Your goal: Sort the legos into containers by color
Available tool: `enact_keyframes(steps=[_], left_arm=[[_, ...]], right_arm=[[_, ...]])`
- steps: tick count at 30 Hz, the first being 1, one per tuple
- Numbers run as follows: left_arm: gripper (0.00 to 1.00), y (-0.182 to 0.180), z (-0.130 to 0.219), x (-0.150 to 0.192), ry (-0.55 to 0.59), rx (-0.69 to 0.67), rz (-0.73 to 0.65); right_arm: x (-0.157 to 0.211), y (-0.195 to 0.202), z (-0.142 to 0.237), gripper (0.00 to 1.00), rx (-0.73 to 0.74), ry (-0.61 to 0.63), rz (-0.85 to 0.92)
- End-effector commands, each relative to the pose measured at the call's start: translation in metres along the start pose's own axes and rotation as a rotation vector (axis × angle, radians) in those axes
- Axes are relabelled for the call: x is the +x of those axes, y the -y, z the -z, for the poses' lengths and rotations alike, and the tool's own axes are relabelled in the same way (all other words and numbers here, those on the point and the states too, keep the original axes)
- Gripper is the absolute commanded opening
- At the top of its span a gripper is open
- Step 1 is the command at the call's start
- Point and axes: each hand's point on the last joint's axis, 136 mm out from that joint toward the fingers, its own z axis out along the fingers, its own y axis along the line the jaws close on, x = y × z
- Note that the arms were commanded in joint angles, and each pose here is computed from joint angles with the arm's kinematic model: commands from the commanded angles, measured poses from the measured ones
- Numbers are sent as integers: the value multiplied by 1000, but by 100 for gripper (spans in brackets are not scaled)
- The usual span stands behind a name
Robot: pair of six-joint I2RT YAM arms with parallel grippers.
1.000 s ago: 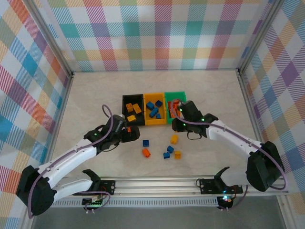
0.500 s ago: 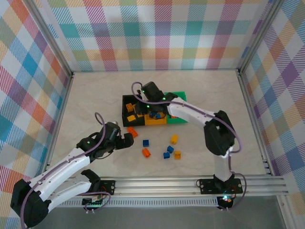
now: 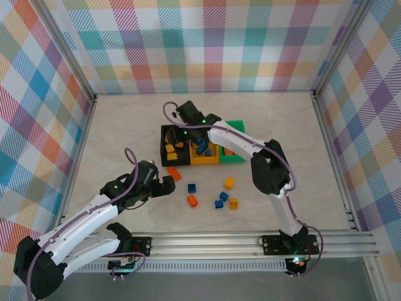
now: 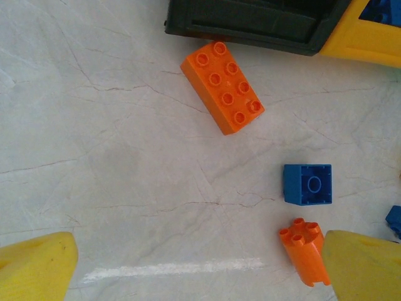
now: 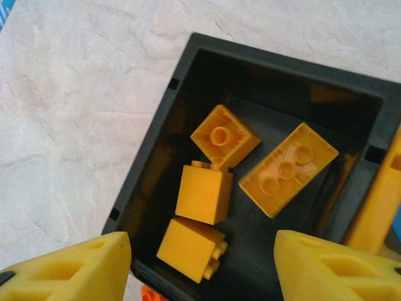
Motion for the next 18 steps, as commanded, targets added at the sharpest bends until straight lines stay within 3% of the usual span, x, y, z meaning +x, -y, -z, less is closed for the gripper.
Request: enact_keyframes(steps=[1,7,12,18], left_arm=[[100,16,-2,-3,-35,54,-34],[100,53,-19,21,-137,131,-126],[99,86,-41,69,-265,138,-263],[95,94,-63,91,-309,98,-341]], right_arm=[[-13,0,35,63,11,67,4],[17,21,61,63,43,78,-31],[54,46,85,64,65,86,-87],[80,68,116,65,86,118,-135]])
